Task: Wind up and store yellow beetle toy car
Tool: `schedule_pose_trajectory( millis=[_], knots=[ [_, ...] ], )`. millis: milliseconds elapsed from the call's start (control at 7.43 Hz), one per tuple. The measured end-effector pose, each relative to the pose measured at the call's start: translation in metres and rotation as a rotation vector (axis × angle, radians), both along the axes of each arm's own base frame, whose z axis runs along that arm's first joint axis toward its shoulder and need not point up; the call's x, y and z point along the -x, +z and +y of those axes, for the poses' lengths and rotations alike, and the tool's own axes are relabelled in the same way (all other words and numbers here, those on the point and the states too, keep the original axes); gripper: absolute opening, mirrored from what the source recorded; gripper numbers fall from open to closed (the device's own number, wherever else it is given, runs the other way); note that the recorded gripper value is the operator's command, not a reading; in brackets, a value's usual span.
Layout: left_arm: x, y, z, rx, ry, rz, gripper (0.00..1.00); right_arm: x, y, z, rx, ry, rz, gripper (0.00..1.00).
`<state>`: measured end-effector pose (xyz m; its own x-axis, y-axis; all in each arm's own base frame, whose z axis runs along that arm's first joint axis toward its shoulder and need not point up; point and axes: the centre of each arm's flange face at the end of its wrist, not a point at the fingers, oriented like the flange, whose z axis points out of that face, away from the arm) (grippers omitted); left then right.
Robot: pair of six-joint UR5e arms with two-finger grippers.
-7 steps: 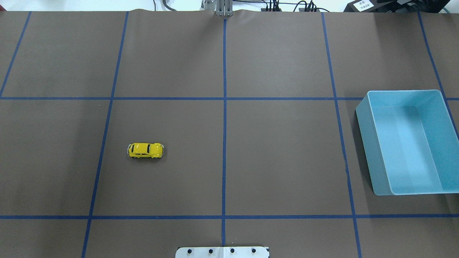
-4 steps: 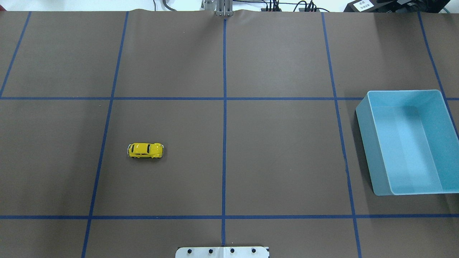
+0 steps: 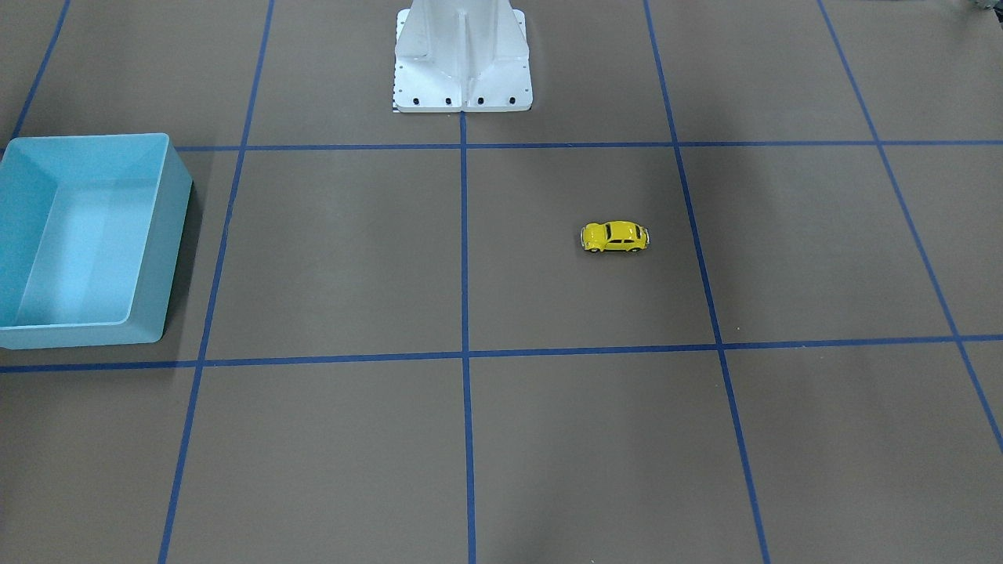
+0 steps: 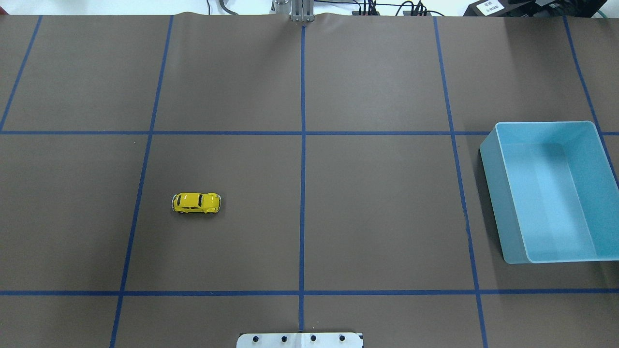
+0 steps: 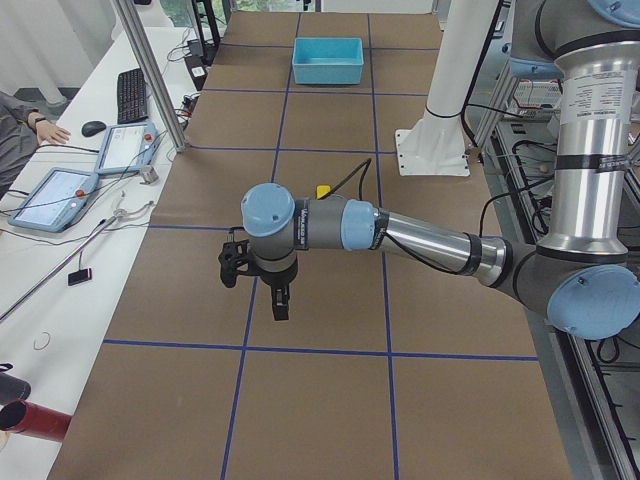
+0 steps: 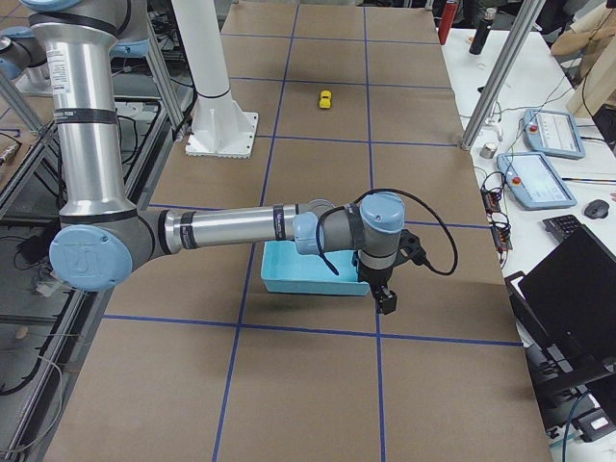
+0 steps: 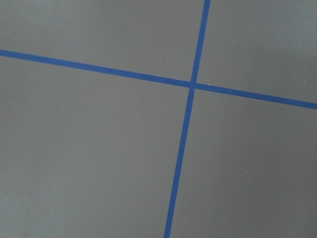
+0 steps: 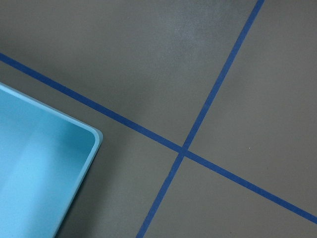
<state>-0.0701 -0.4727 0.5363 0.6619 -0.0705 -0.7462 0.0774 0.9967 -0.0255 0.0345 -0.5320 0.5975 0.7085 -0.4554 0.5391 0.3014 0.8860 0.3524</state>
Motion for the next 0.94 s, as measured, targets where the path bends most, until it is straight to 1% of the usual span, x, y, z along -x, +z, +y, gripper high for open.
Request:
schedule_pose_trajectory(
  millis=[135, 269, 404, 538, 673, 942],
  knots=[
    [-0.027, -0.031, -0.002, -0.046, 0.056, 0.0, 1.0, 0.0, 0.001, 0.0, 0.003, -0.001, -0.001, 1.0],
    [-0.068, -0.068, -0.009, -0.09, 0.135, 0.002, 1.0, 0.0, 0.004, 0.001, 0.009, -0.001, -0.003, 1.0],
    [-0.114, -0.11, -0.023, -0.128, 0.212, 0.005, 1.0, 0.0, 0.004, 0.002, 0.012, 0.0, -0.005, 1.0],
    [-0.157, -0.159, -0.031, -0.182, 0.283, -0.008, 1.0, 0.0, 0.006, 0.003, 0.016, 0.0, -0.005, 1.0],
    [-0.197, -0.203, -0.026, -0.262, 0.354, -0.038, 1.0, 0.0, 0.009, 0.004, 0.018, -0.002, -0.003, 1.0],
    [-0.269, -0.27, 0.0, -0.445, 0.48, -0.066, 1.0, 0.0, 0.011, 0.004, 0.017, -0.005, 0.003, 1.0]
  ],
)
